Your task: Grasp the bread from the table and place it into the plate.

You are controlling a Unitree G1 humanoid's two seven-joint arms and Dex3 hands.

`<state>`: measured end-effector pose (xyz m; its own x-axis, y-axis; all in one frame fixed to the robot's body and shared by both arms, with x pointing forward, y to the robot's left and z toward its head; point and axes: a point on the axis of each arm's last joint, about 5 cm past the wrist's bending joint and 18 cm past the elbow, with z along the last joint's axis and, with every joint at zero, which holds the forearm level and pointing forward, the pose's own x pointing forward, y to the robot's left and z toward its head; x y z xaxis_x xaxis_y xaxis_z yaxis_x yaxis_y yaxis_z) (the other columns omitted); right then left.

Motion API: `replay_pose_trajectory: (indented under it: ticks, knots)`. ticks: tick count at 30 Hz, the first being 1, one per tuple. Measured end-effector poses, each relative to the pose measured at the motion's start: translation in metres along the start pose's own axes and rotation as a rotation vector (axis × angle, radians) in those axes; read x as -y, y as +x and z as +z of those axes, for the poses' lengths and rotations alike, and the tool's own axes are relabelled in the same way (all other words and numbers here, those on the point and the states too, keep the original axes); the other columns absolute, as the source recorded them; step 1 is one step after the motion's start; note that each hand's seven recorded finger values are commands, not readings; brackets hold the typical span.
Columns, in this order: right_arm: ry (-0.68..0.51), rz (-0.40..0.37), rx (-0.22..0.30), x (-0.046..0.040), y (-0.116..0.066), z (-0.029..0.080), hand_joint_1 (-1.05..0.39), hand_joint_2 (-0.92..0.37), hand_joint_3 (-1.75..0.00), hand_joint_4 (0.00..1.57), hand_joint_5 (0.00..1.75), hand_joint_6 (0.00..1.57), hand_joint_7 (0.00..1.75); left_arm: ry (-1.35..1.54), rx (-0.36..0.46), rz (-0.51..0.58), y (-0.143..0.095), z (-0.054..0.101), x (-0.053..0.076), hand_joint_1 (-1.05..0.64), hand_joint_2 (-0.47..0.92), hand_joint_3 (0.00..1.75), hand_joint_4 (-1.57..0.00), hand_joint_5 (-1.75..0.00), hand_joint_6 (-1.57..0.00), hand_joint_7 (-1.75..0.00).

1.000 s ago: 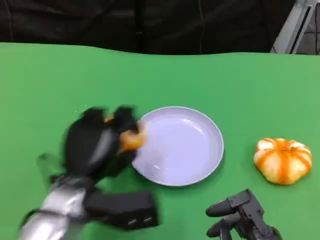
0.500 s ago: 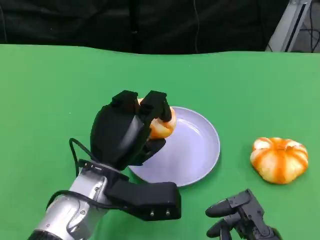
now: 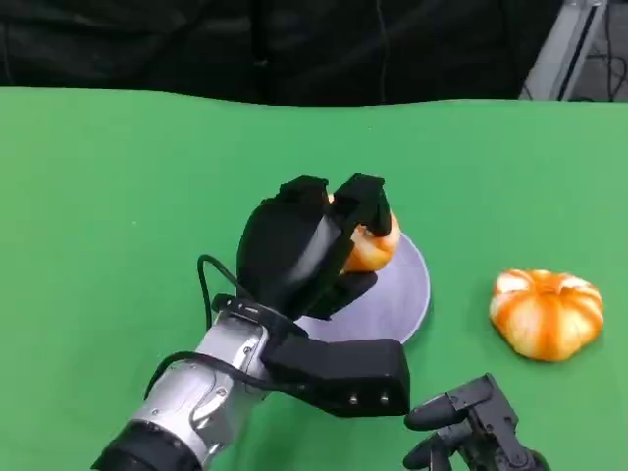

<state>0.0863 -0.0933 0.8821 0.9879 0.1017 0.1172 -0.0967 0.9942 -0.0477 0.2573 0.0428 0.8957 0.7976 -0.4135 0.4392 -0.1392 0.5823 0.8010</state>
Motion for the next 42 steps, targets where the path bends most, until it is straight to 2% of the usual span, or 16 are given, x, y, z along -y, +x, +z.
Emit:
replay_pose_trajectory:
  ticks: [3,7,12,13,14,15,16,18,19,20,21,24,28,36,40,42]
  knots:
    - [0.001,0.001,0.001,-0.0004,0.0,0.0,-0.05,-0.92,-1.02,0.08,1.75,0.0,1.75,0.007,-0.013,-0.028,-0.001,0.0,0.004,-0.23,0.44,1.01,-0.92,-1.75,-0.67,-1.75]
    - [0.0,0.002,0.001,-0.0007,0.0,0.0,-0.05,-0.92,-1.02,0.09,1.75,0.0,1.75,0.011,-0.02,-0.066,-0.002,0.002,0.01,-0.23,0.45,0.98,-0.92,-1.75,-0.67,-1.75]
    - [-0.001,0.002,0.001,-0.0006,0.0,0.0,-0.06,-0.92,-1.02,0.08,1.75,0.0,1.74,0.014,-0.01,-0.068,0.001,0.003,0.01,-0.23,0.45,0.96,-0.92,-1.75,-0.66,-1.75]
    - [0.001,0.002,0.001,-0.0008,0.0,0.0,-0.06,-0.92,-1.02,0.08,1.75,0.0,1.74,0.023,-0.016,-0.083,0.002,0.002,0.011,-0.23,0.48,0.91,-0.9,-1.75,-0.65,-1.69]
    - [0.003,0.003,0.001,-0.0011,0.0,0.0,-0.06,-0.92,-1.02,0.07,1.75,0.0,1.74,0.031,-0.024,-0.106,0.002,0.002,0.012,-0.24,0.51,0.86,-0.87,-1.75,-0.67,-1.53]
    - [0.004,0.004,0.001,-0.0013,0.0,0.001,-0.06,-0.92,-1.02,0.07,1.75,0.0,1.74,0.042,-0.033,-0.13,0.003,0.001,0.013,-0.26,0.59,0.73,-0.77,-1.74,-0.74,-1.17]
    - [0.005,0.004,0.002,-0.0015,0.0,0.001,-0.06,-0.92,-1.02,0.07,1.75,0.0,1.74,0.052,-0.044,-0.15,0.003,0.001,0.014,-0.28,0.67,0.6,-0.71,-1.67,-0.77,-0.92]
    - [0.005,0.006,0.002,-0.0018,-0.001,0.001,-0.06,-0.92,-1.02,0.07,1.75,0.0,1.74,0.085,-0.074,-0.203,0.004,0.001,0.015,-0.34,0.86,0.3,-0.52,-1.15,-0.68,-0.36]
    - [0.004,0.006,0.002,-0.0018,-0.001,0.001,-0.06,-0.92,-1.02,0.07,1.75,0.0,1.74,0.119,-0.094,-0.247,0.004,0.002,0.015,-0.35,0.89,0.24,-0.5,-1.06,-0.67,-0.27]
    - [0.001,0.007,0.003,-0.0018,-0.001,0.001,-0.06,-0.92,-1.01,0.07,1.75,0.0,1.75,0.143,-0.114,-0.282,0.004,0.002,0.016,-0.41,0.91,0.17,-0.37,-0.77,-0.53,-0.12]
    - [-0.001,0.007,0.003,-0.0018,-0.001,0.001,-0.06,-0.92,-1.01,0.07,1.75,0.0,1.75,0.163,-0.135,-0.322,0.005,0.002,0.016,-0.45,0.91,0.14,-0.31,-0.63,-0.46,-0.06]
    - [-0.007,0.008,0.002,-0.0018,-0.001,0.001,-0.06,-0.92,-1.01,0.08,1.75,0.0,1.75,0.203,-0.181,-0.408,0.006,0.004,0.015,-0.58,0.92,0.13,-0.11,-0.44,-0.24,-0.01]
    - [-0.008,0.008,0.002,-0.0018,-0.001,0.001,-0.06,-0.92,-1.0,0.08,1.75,0.0,1.75,0.219,-0.224,-0.469,0.009,0.006,0.012,-0.82,0.92,0.22,-0.01,-0.27,-0.03,0.0]
    - [-0.012,0.006,0.004,-0.0014,0.0,0.001,-0.05,-0.92,-1.0,0.09,1.75,0.0,1.75,0.105,-0.227,-0.521,0.012,0.001,-0.01,-1.03,0.92,0.38,0.0,-0.02,0.0,0.0]
    - [-0.014,0.004,0.006,-0.0012,0.0,0.001,-0.06,-0.92,-1.0,0.09,1.75,0.0,1.75,0.016,-0.24,-0.525,0.003,-0.009,-0.026,-1.02,0.92,0.39,-0.03,-0.02,0.0,0.0]
    - [-0.011,0.002,0.009,-0.0015,0.001,0.001,-0.06,-0.92,-1.0,0.09,1.75,0.0,1.75,-0.08,-0.256,-0.486,-0.01,-0.017,-0.038,-0.97,0.92,0.37,-0.08,-0.04,-0.01,0.0]
